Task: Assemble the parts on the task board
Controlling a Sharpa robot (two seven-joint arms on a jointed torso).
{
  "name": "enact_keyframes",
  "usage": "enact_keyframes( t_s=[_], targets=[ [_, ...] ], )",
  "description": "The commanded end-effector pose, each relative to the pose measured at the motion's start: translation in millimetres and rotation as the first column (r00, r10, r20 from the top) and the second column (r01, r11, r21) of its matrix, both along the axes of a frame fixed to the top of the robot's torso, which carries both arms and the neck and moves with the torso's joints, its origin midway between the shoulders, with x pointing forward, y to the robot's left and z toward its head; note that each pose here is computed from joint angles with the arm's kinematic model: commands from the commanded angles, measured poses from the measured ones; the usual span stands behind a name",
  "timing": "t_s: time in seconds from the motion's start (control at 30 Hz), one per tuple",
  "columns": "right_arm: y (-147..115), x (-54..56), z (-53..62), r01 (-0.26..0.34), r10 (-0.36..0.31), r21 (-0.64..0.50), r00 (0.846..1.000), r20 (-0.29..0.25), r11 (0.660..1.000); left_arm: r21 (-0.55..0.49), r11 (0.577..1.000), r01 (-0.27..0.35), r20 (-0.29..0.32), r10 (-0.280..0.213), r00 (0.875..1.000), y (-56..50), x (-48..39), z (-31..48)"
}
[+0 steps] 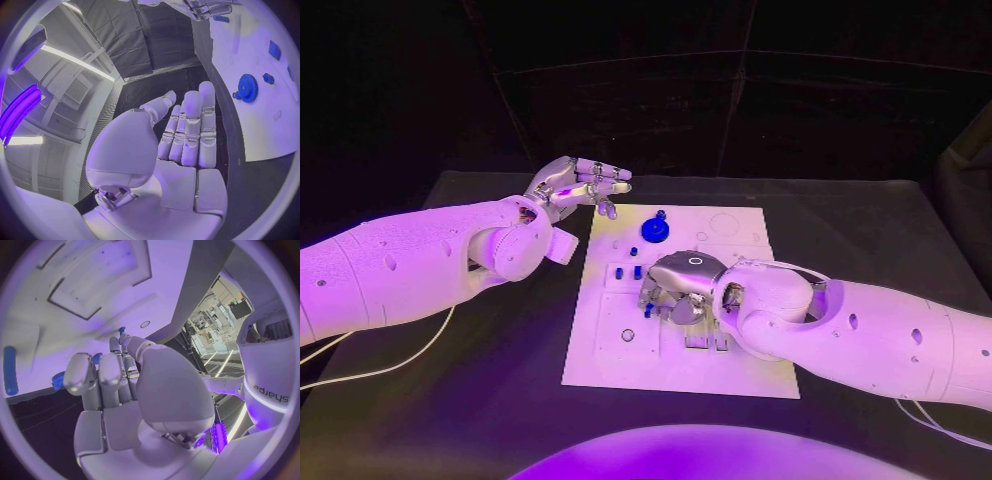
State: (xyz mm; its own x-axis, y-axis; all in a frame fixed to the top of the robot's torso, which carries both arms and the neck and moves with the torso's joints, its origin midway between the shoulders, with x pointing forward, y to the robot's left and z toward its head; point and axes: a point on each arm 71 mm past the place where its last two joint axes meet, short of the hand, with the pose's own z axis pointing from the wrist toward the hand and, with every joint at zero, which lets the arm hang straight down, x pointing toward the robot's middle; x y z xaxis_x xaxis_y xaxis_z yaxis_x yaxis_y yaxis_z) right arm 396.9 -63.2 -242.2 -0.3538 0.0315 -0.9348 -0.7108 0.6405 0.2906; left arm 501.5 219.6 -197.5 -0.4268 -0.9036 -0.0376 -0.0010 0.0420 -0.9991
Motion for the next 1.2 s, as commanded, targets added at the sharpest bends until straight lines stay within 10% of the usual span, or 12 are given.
enact_keyframes(
  t_s=[0.03, 1.2],
  targets=[
    [0.8, -0.3, -0.7, -0.009, 0.009, -0.026, 1.0, 0.007, 1.0, -0.009, 1.0, 0.008, 0.001, -0.008, 1.0, -0.5, 0.2, 1.3],
    [4.1, -3.0, 0.2, -0.025, 0.024, 0.016, 0.999, 0.027, 1.0, -0.004, 1.0, 0.006, -0.008, -0.006, 1.0, 1.6, 1.3, 0.3]
  ],
)
